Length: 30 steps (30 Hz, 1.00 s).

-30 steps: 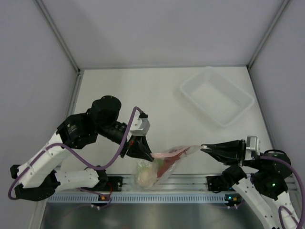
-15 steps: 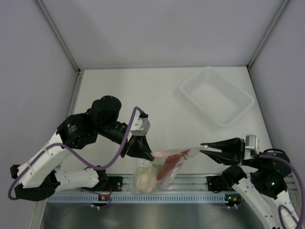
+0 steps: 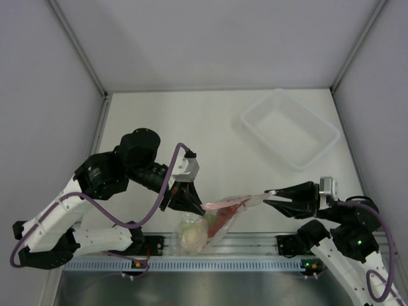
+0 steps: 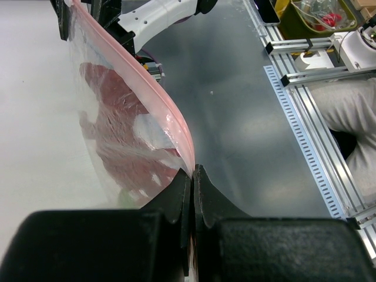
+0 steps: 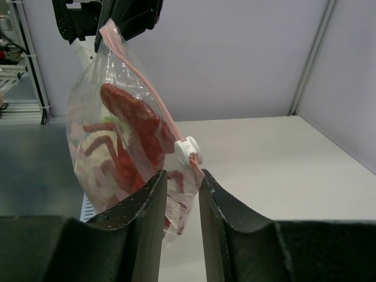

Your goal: Open the zip-top bag and remove the fake food

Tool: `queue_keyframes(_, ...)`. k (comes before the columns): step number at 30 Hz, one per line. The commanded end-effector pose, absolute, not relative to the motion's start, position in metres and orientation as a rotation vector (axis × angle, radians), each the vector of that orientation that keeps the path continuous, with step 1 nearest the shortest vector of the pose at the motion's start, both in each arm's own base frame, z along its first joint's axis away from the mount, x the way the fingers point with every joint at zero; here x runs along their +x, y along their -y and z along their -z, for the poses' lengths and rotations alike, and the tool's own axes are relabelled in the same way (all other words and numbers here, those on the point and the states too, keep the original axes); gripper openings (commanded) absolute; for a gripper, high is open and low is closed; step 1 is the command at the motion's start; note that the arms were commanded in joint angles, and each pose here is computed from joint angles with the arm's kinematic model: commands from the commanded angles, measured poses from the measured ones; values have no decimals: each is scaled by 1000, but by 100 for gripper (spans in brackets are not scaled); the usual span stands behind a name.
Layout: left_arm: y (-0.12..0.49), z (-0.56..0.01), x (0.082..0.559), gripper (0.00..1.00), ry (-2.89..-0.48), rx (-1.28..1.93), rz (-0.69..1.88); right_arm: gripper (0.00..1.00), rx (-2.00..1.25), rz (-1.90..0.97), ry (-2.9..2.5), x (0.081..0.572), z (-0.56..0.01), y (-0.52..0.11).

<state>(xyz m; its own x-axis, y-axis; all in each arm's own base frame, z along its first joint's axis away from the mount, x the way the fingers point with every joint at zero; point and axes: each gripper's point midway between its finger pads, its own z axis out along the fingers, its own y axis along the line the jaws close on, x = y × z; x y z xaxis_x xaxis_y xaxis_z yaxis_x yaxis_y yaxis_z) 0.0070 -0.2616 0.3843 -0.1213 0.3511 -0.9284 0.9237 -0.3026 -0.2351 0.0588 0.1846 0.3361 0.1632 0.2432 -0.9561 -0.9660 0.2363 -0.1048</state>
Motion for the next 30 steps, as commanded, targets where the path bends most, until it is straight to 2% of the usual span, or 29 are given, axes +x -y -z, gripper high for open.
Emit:
queue_keyframes(1,257,-405,-1,0,-1263,1643,1449,29,-911,-1040,-950,55,-349,-181)
queue_keyframes(8,258,-402,0,0,-1276,1644,1446,25,-906,-1045,-923,51,-356,-180)
queue_keyframes(16,260,-400,3,0,-1290,1637,1433,0,-912,-1039,-913,47,-359,-178)
queue_keyframes(21,265,-391,19,0,-1368,1590,1352,0,-892,-1028,-942,49,-360,-175)
queue_keyframes(22,270,-388,34,5,-1429,1523,1283,0,-859,-1006,-972,56,-361,-173)
queue_keyframes(24,275,-376,55,22,-1543,1426,1198,0,-851,-961,-1071,71,-354,-173)
queue_keyframes(27,287,-363,86,26,-1649,1303,1093,0,-850,-900,-1193,94,-350,-175)
queue_keyframes(30,297,-349,105,24,-1708,1263,1024,0,-841,-899,-1293,109,-340,-180)
